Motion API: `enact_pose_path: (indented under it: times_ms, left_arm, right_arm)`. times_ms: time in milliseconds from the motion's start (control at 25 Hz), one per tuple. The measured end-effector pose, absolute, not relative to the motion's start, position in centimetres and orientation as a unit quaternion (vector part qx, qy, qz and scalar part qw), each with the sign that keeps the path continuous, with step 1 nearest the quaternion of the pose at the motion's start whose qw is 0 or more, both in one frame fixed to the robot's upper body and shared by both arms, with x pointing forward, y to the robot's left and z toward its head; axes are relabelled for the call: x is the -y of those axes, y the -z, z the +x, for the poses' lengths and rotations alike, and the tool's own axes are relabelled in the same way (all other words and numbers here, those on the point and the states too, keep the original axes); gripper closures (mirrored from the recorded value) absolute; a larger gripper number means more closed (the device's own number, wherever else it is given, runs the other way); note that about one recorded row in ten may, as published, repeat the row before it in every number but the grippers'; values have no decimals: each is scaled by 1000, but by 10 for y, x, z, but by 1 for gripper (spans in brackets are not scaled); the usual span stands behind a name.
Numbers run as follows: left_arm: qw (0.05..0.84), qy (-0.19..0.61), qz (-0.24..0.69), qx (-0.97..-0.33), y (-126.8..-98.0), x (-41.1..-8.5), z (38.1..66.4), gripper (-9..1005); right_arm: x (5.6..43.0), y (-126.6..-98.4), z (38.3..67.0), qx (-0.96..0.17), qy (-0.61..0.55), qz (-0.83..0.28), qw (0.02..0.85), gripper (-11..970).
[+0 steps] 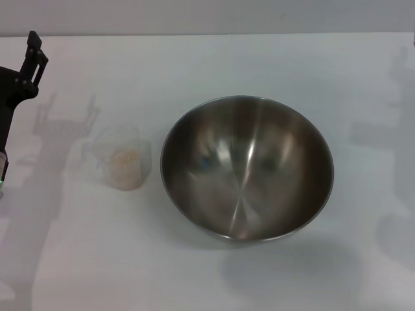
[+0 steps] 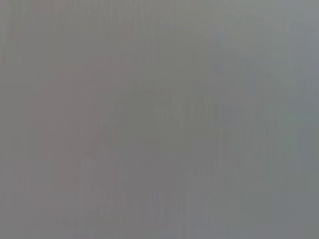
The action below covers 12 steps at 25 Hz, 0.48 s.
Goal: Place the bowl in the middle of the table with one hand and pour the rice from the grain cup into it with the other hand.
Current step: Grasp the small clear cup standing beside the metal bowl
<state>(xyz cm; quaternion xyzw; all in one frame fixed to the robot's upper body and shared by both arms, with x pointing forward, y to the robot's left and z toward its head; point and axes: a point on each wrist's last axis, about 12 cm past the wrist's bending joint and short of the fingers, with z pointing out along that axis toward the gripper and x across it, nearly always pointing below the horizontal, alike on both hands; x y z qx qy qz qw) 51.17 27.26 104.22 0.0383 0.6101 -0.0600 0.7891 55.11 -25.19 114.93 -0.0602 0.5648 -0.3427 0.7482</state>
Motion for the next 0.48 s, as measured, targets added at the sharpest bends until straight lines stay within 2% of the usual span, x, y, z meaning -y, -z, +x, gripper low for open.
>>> enact_pose_path:
  times_ms: [160,360,480]
  left_arm:
    - [790,60,38,-610,-1043,-272,513,281]
    - [790,61,39,-609,-1043,-272,514,283]
    - [789,62,40,-610,-1043,-271,514,284]
  right_arm:
    - [275,-1128,534,-551,282,44,784,486]
    - [292,-1105,527,-565,200,93,795,486]
    - [311,-1081,525,-576,118,116,801,486]
